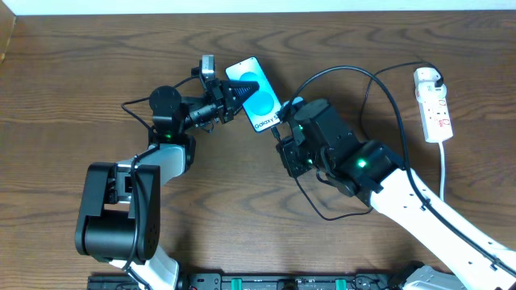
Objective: Plug charger to phone and switch on socket
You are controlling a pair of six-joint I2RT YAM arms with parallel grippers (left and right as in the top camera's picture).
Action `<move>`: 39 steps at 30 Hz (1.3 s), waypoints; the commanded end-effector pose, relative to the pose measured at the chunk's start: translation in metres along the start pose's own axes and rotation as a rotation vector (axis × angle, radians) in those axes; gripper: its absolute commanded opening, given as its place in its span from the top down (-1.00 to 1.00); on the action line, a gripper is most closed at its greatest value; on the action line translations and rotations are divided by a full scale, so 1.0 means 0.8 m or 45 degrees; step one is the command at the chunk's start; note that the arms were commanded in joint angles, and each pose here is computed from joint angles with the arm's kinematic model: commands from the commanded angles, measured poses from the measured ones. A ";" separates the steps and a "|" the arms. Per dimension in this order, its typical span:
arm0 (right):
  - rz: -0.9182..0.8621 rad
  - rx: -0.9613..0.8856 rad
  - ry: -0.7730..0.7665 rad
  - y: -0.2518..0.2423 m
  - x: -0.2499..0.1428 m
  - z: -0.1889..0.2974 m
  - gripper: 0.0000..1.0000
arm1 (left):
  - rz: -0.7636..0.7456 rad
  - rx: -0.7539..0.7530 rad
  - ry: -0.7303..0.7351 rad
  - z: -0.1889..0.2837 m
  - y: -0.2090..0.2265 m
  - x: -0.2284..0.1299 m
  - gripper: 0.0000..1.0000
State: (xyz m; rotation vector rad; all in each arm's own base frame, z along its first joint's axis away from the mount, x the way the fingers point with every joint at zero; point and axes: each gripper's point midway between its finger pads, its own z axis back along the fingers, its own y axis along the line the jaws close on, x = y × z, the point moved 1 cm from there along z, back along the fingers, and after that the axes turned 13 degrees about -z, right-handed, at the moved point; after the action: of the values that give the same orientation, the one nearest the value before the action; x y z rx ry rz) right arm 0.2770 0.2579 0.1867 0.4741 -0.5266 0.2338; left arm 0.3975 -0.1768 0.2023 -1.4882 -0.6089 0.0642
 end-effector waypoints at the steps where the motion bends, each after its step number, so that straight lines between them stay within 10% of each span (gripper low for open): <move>1: 0.020 -0.015 -0.058 0.001 0.011 -0.002 0.73 | -0.019 -0.030 0.035 -0.001 -0.011 -0.002 0.85; 9: 0.023 0.008 -0.100 0.006 0.021 -0.002 0.89 | -0.018 -0.033 0.044 -0.001 -0.011 -0.004 0.85; 19: -0.005 0.001 -0.013 0.003 0.003 -0.014 0.57 | -0.018 -0.033 0.044 -0.001 -0.011 -0.004 0.85; 39: 0.026 0.100 -0.153 0.030 0.034 -0.016 0.98 | -0.056 -0.066 0.157 0.000 -0.016 -0.022 0.85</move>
State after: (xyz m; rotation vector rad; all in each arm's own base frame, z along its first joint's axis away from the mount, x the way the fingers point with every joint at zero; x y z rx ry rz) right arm 0.2868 0.2756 0.1849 0.5164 -0.5675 0.2437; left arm 0.3961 -0.1737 0.2026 -1.4924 -0.5975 0.0576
